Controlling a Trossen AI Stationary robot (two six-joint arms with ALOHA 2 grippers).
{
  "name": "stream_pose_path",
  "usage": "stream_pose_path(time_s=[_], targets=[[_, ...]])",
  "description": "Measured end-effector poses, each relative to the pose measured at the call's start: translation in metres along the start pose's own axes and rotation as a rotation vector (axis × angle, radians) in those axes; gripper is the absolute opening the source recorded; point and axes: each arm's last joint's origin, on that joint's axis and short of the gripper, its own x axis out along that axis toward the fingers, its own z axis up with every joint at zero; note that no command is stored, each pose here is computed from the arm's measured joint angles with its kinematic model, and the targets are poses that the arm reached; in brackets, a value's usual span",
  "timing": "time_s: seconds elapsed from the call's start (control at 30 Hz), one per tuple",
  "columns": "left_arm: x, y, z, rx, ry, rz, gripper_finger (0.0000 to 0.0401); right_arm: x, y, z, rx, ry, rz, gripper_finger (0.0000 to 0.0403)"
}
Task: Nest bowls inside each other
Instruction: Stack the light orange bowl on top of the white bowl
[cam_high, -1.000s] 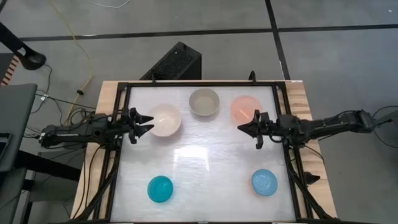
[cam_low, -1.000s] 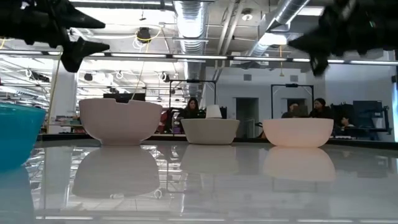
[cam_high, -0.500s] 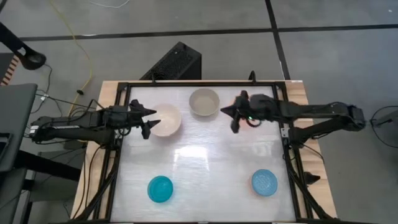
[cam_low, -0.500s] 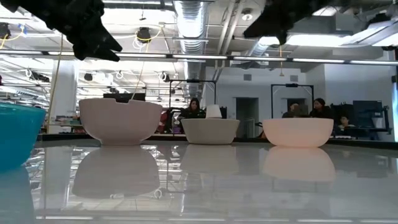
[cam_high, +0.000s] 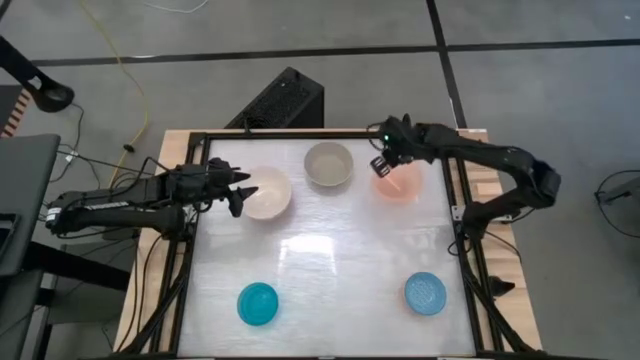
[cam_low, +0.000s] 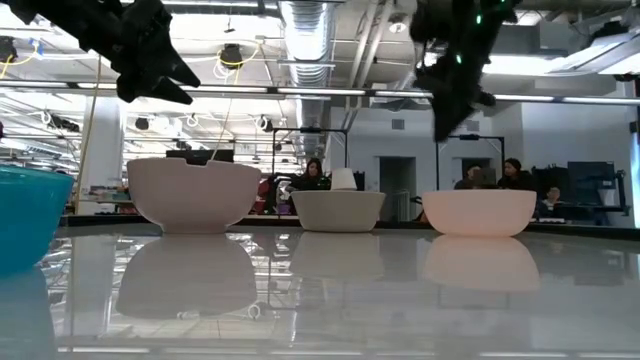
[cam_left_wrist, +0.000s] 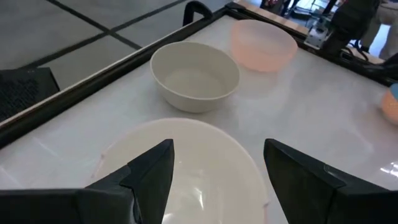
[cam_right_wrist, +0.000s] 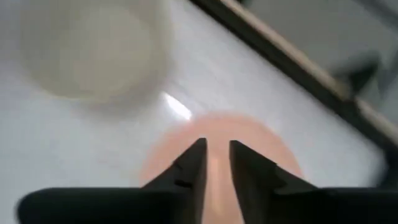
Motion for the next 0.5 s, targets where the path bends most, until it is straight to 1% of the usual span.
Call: stream_pose_path(time_s=[0.07,0.17,0.27,0.37,0.5], targets=[[0.0,0.0,0.0,-0.014,0.004,-0.012,0.0238,0.009,-0.015,0.0,0.051,0.077,-0.054,0.0153],[0.0,-0.001,0.0,-0.024,0.009,-0.024,0.0238,0.021,-0.032,-0.001,0.087,0.185,-0.041,0.0206],[0.0,-0.001,0.0,-0.043,0.009,-0.024,0.0238,0.03,-0.045,0.0,0.099,0.238,-0.052,0.0248],[0.0,-0.001,0.0,-0.068,0.01,-0.024,0.0238,0.04,-0.055,0.002,0.1,0.272,-0.062,0.0266],[0.0,-0.001,0.0,-0.078,0.011,-0.023,0.0238,0.055,-0.062,0.002,0.096,0.325,-0.02,0.027]])
